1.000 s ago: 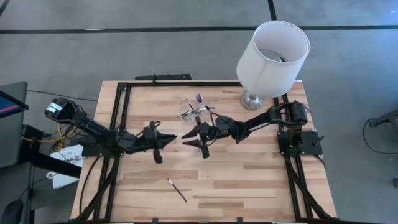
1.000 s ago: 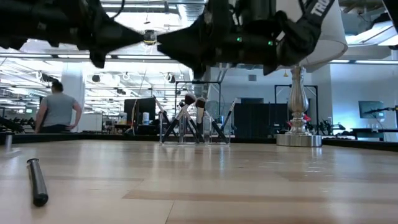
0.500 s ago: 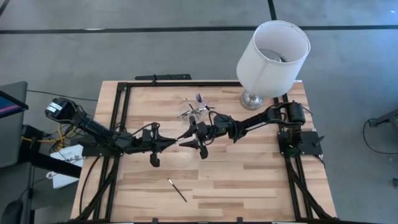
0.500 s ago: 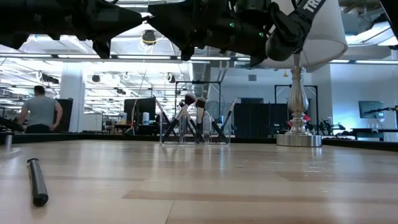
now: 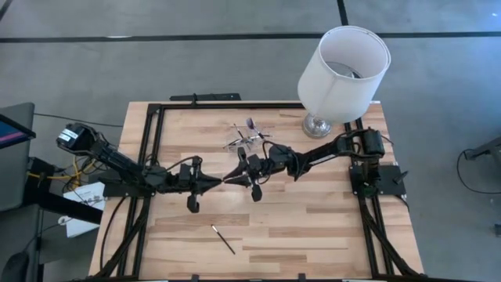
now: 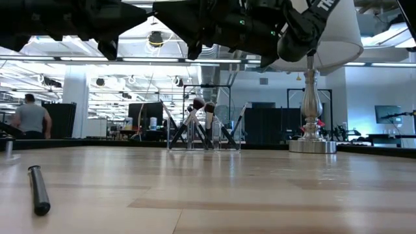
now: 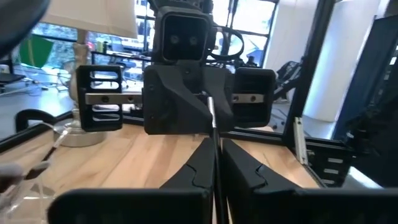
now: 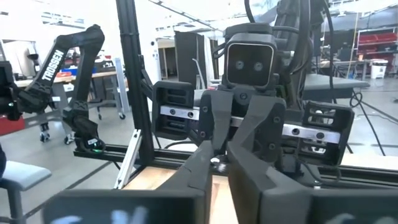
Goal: Sort items
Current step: Put the liner brush into the transparent organizer, then put the black eyeshadow brush into the transparent organizer
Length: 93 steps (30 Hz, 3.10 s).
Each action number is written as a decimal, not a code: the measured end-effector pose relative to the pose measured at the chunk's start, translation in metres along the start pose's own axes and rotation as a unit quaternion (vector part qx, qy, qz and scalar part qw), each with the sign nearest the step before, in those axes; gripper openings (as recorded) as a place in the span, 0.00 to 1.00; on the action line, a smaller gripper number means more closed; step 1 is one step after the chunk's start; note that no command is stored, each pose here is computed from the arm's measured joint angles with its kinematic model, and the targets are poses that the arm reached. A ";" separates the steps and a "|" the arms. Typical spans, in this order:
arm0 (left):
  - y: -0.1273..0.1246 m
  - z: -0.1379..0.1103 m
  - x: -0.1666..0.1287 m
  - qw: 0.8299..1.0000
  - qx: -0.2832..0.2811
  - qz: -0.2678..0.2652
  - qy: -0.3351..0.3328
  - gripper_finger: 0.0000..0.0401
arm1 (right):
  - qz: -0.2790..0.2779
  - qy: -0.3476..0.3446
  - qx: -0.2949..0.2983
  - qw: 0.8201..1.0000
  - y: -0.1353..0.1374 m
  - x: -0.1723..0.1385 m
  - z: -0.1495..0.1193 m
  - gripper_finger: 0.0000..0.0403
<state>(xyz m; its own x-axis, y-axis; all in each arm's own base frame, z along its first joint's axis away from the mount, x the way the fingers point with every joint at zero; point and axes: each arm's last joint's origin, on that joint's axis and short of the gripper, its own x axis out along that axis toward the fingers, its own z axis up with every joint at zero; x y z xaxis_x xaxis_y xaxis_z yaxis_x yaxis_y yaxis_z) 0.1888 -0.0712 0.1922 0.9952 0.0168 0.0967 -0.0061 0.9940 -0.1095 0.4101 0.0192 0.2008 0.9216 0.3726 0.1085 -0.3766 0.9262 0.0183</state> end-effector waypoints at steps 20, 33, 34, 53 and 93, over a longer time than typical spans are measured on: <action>0.008 0.001 -0.001 0.991 0.020 0.130 -0.006 0.25 | -0.169 0.122 0.054 0.976 -0.003 -0.024 0.038 0.01; 0.026 0.002 0.003 0.976 0.042 0.213 -0.008 0.25 | -0.428 0.192 0.031 0.883 -0.052 -0.063 0.048 0.02; 0.027 0.002 0.004 0.976 0.037 0.216 -0.010 0.25 | -0.424 0.208 0.041 0.881 -0.058 -0.061 0.040 0.02; 0.033 -0.002 0.004 0.974 0.029 0.224 0.004 0.25 | -0.346 0.356 0.054 0.866 -0.108 -0.029 0.041 0.15; -0.066 -0.106 0.004 0.910 0.031 -0.255 0.324 0.25 | -0.196 0.397 0.036 0.896 0.045 0.026 0.099 0.39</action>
<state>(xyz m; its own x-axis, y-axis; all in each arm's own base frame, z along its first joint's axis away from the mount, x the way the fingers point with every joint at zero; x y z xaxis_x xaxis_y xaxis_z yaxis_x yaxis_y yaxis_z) 0.2037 -0.1481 0.0953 0.7183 -0.4966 -0.4872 0.4878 0.8589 -0.1563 0.4078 0.0651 0.3029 0.7499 -0.0312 -0.6608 0.0121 0.9994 -0.0335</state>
